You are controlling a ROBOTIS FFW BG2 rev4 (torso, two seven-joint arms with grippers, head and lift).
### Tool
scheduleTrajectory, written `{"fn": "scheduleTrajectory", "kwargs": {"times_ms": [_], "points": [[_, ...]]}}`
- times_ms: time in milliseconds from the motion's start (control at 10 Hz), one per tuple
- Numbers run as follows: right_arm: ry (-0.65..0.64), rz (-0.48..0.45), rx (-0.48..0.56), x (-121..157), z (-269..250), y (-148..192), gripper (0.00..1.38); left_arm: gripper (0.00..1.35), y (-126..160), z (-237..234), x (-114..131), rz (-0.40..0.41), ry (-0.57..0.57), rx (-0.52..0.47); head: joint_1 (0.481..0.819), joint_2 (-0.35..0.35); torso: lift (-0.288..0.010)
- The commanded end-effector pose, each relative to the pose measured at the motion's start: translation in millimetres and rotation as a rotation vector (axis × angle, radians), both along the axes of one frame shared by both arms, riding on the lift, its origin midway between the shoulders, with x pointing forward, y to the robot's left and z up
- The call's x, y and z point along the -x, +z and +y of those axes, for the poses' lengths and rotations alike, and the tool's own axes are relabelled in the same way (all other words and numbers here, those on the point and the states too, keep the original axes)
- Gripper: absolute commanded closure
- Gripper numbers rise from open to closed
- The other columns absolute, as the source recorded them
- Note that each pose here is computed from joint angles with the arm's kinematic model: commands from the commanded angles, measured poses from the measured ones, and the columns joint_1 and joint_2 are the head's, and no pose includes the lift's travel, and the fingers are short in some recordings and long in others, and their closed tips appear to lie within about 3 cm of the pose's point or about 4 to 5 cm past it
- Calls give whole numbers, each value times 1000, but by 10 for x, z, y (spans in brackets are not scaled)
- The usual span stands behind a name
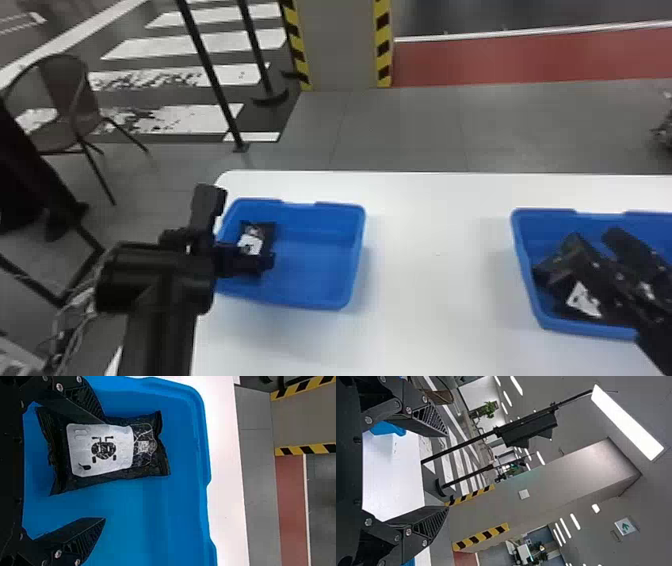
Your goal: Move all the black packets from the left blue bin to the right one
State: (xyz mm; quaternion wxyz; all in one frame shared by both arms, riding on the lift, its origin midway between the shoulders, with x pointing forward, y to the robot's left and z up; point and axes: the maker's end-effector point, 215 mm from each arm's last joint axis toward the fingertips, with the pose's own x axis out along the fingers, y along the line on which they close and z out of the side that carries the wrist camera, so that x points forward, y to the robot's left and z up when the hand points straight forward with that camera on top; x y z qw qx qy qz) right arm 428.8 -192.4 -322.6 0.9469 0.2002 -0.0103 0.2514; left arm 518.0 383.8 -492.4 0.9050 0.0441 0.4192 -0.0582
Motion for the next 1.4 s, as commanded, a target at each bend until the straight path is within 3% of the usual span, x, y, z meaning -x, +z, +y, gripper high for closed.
{"fn": "scheduleTrajectory", "kwargs": {"times_ms": [0,400,600,700,800,1000,1200,1300], "points": [[2,6,-8,4,8,-22,412,157,-44,21,38,33,18,-16,695,222,-110],[8,17,-20,5,14,-64,412,369,-62,147,26,59,49,-57,695,233,-110],[8,22,-22,7,14,-81,412,726,-31,184,10,62,63,-67,695,242,-110],[9,24,-22,9,15,-92,412,822,-26,241,23,70,75,-84,695,244,-110],[11,23,-24,3,20,-84,412,817,-19,289,26,72,75,-102,695,246,-110],[13,27,-26,6,23,-99,412,1144,-43,284,11,59,47,-122,695,255,-110],[22,19,-30,4,47,-61,412,1205,2,80,-73,1,-35,-78,695,256,-110],[32,13,-39,3,92,-29,412,1205,225,-135,-107,-79,-102,-48,695,241,-110]]}}
